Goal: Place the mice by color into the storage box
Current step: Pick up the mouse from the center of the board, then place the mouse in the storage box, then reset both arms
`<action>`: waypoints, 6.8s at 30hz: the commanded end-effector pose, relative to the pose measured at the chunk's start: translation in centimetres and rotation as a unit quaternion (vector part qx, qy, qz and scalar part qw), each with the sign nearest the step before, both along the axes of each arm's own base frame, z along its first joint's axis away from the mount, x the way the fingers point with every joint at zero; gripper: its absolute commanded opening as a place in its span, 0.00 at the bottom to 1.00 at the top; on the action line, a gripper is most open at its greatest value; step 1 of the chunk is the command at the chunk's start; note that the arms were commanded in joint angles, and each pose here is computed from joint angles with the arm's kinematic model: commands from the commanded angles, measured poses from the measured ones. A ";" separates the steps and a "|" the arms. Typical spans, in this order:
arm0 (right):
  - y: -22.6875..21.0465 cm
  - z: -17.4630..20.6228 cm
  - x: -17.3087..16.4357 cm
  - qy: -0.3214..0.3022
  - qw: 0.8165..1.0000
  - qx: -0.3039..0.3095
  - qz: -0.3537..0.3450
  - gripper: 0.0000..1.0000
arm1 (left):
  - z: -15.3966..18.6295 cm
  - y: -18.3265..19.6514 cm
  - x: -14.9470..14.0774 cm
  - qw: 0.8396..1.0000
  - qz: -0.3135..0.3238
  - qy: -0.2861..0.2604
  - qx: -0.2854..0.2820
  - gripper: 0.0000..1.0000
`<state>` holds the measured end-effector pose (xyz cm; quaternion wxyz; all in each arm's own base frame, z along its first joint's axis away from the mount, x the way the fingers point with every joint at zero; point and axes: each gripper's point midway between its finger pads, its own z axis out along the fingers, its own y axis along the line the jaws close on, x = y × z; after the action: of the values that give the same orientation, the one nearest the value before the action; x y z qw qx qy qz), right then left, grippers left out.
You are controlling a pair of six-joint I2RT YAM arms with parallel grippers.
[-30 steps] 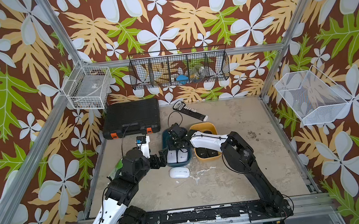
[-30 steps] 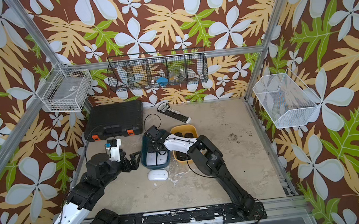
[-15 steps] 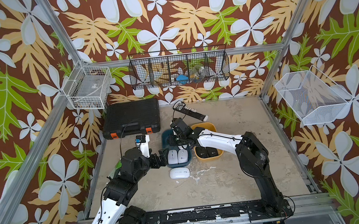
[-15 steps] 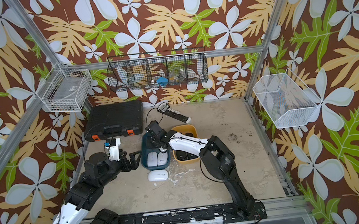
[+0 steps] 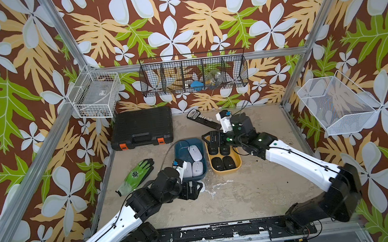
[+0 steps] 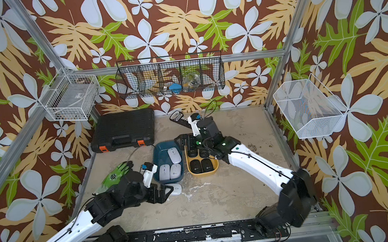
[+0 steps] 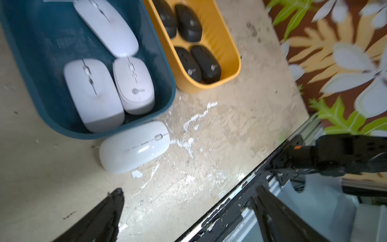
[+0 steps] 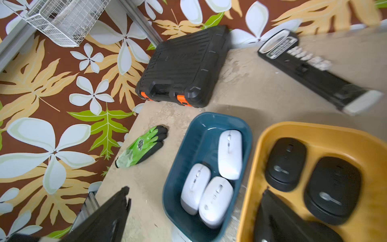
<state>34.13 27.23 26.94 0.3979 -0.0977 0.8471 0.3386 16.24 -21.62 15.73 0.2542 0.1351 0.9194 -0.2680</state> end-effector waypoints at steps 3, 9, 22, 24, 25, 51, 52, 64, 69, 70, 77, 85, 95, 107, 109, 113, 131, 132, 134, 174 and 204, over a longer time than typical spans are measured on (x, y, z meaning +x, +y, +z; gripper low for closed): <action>-5.4 0.0 -3.2 -0.031 0.999 -0.038 -0.014 1.00 | -3.3 0.7 -0.3 0.997 0.041 0.026 0.061 1.00; -8.9 -0.8 -5.2 -0.026 0.999 -0.028 -0.037 1.00 | -7.0 0.1 -0.6 0.988 0.009 0.050 0.146 1.00; -11.0 -0.8 -5.9 -0.037 0.998 -0.041 -0.041 1.00 | -11.4 -0.6 1.1 0.949 -0.040 0.068 0.305 1.00; -11.2 -1.0 -6.1 -0.037 0.998 -0.041 -0.043 1.00 | -11.1 -0.4 1.7 0.947 -0.033 0.055 0.315 1.00; -11.3 -1.2 -6.1 -0.035 0.998 -0.041 -0.044 1.00 | -11.1 -0.3 2.0 0.945 -0.032 0.050 0.321 1.00; -11.5 -2.8 -6.1 -0.008 0.999 -0.021 -0.049 1.00 | -11.5 0.1 6.1 0.908 -0.108 -0.016 0.404 1.00; -11.6 -2.8 -6.1 -0.008 0.999 -0.021 -0.050 1.00 | -11.7 0.2 6.1 0.908 -0.113 -0.015 0.404 1.00; -11.7 -2.5 -6.3 -0.009 0.998 -0.015 -0.056 1.00 | -14.2 -0.4 5.0 0.907 -0.150 0.027 0.393 1.00; -11.9 -2.3 -6.3 -0.014 0.998 -0.019 -0.060 1.00 | -15.1 -0.8 3.2 0.914 -0.157 0.069 0.367 0.98; -12.0 -2.4 -6.3 -0.013 0.998 -0.020 -0.060 1.00 | -15.0 -1.1 2.9 0.918 -0.156 0.082 0.356 0.98; -12.1 -2.3 -6.5 -0.015 0.998 -0.021 -0.061 1.00 | -15.2 -2.8 0.7 0.936 -0.143 0.145 0.286 0.95; -12.2 -2.6 -6.9 -0.014 0.998 -0.021 -0.061 1.00 | -14.3 -2.1 -0.1 0.949 -0.091 0.164 0.254 1.00; -12.1 -2.5 -7.0 -0.013 0.998 -0.011 -0.060 1.00 | -15.6 -1.9 0.3 0.949 -0.076 0.163 0.258 0.97; -12.4 -2.5 -7.0 -0.016 0.997 -0.017 -0.068 1.00 | -15.0 -1.3 -0.8 0.952 -0.074 0.173 0.242 0.62; -12.3 -2.6 -6.9 -0.013 0.998 -0.015 -0.065 1.00 | -14.2 -1.6 -0.6 0.956 -0.069 0.167 0.230 0.61; -12.1 -2.8 -6.8 -0.009 0.998 -0.012 -0.064 1.00 | -11.8 -2.7 0.0 0.966 -0.066 0.151 0.199 0.58; -11.8 -3.5 -6.6 0.001 0.998 -0.015 -0.058 1.00 | 1.2 -2.7 12.6 0.994 0.052 0.043 0.085 0.51; -11.8 -3.6 -6.6 0.002 0.998 -0.015 -0.057 1.00 | 1.2 -2.0 13.9 0.993 0.067 0.039 0.092 0.51; -11.8 -3.9 -6.5 0.005 0.998 -0.017 -0.057 1.00 | 1.0 -0.8 16.3 0.990 0.094 0.030 0.103 0.51; -11.0 -5.8 -5.7 0.016 0.999 -0.031 -0.035 1.00 | -10.6 4.8 29.0 0.949 0.239 0.037 0.204 0.61; -13.5 -5.7 -3.7 -0.026 0.990 -0.102 -0.090 1.00 | 11.1 3.1 24.6 0.964 0.201 -0.171 -0.008 0.96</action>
<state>29.01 15.75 20.97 0.4007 -0.0654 0.8686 0.2840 41.38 -18.47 21.71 0.3816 -0.0316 0.9106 -0.1557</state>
